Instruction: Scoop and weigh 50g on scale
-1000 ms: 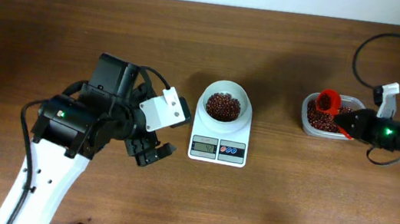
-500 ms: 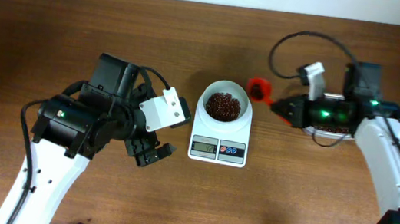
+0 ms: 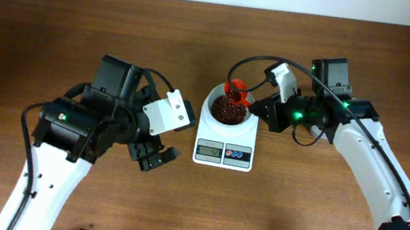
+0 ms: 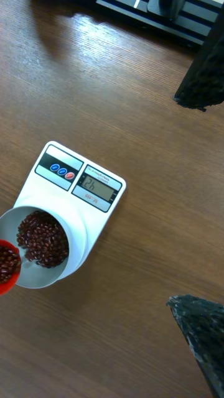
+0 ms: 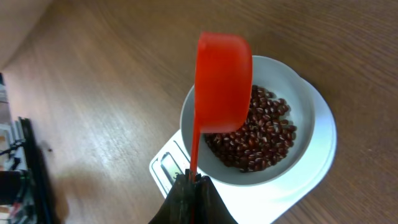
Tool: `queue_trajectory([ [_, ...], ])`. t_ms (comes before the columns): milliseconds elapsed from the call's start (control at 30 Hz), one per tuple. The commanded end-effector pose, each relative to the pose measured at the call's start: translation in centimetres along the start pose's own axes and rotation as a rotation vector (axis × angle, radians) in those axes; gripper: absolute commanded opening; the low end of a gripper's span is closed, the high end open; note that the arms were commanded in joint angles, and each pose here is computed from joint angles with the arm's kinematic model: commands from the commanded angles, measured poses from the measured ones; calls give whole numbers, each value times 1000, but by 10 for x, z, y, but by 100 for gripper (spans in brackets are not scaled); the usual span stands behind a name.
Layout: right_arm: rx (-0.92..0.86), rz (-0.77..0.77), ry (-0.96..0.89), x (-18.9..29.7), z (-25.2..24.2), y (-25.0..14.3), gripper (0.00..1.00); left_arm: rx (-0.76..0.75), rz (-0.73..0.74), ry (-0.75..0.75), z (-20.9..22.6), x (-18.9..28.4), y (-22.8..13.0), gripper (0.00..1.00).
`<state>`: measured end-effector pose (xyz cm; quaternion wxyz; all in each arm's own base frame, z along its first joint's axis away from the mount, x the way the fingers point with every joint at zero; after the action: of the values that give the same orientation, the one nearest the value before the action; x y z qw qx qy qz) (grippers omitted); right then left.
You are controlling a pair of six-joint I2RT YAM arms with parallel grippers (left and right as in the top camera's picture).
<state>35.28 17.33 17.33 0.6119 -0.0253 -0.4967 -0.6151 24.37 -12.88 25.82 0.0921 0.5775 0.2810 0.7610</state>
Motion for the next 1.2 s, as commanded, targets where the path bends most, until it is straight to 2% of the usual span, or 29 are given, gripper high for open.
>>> queue_trajectory([
  [0, 63, -23, -33, 7, 3, 10, 4, -22, -20, 6, 1, 5, 4, 99],
  [400, 95, -23, -47, 4, 4, 11, 4, -22, -20, 6, 1, 5, 4, 99],
  [733, 130, 21, -155, 2, -8, 4, 4, -22, -20, 6, 1, 5, 4, 99],
  [833, 144, -1, -96, 0, 2, 9, 4, -22, -20, 6, 1, 5, 4, 99],
  [933, 168, 17, -144, -1, -3, 6, 4, -22, -20, 6, 1, 5, 4, 99],
  [1033, 191, -1, -101, -5, 7, 11, 4, -22, -20, 6, 1, 5, 4, 99],
  [1167, 212, 36, -204, -5, -6, 6, 4, -22, -20, 6, 1, 5, 4, 99],
])
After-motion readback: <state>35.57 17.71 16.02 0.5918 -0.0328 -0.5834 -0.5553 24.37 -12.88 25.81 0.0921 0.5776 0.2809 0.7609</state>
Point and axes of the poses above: each gripper's point midway between its finger pads, its own x axis back along the fingers, its own z axis along the line the jaws close on, y = z × x, the point moved 2 cm from there along x, back along the fingers, and after that the axes turned 8 degrees about -x, right-handed, at the moved point
